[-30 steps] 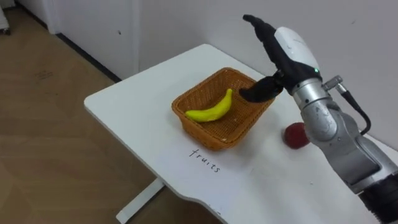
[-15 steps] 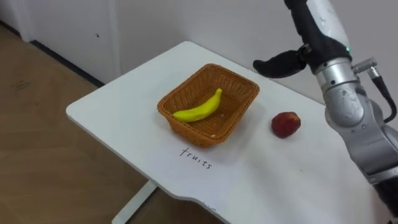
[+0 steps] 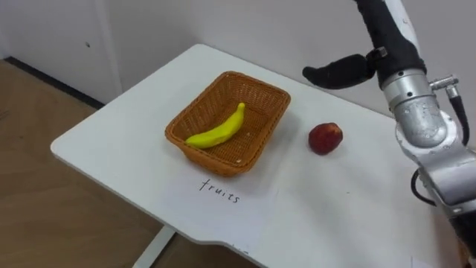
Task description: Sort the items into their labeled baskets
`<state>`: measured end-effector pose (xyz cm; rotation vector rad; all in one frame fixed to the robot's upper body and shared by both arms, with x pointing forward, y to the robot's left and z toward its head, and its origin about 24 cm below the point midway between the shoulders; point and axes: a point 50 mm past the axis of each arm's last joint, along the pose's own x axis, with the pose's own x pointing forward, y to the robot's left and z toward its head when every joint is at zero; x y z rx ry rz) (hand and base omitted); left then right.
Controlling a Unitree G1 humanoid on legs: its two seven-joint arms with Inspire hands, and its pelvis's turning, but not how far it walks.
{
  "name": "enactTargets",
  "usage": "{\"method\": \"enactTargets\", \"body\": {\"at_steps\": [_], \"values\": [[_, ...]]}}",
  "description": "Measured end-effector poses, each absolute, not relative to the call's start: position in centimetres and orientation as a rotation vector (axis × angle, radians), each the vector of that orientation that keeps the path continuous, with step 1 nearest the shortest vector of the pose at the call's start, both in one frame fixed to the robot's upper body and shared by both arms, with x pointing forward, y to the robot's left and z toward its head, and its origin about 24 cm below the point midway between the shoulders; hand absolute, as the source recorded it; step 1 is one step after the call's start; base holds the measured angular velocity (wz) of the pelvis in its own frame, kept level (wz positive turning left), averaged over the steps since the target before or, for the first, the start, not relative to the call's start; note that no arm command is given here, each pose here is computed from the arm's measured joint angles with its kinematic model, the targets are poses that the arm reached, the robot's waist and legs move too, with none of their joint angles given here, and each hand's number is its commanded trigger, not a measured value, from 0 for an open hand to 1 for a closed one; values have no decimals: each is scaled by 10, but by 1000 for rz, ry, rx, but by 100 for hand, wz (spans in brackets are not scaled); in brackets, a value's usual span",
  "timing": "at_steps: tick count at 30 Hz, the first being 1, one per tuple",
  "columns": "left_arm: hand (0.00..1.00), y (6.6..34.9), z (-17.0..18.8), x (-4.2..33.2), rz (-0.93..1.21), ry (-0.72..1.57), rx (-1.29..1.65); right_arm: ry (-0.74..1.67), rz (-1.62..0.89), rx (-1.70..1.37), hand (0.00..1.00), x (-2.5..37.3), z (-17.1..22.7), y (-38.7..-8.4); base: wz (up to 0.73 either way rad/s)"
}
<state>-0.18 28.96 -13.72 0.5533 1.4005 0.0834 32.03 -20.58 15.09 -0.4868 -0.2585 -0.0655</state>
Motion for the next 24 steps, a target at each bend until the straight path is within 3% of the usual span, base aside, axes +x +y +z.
{"method": "enactTargets", "body": {"at_steps": [24], "values": [[0,283,-141,4,76,1405,537,-151,-14,-221,0,324,137,-209,-1]]}}
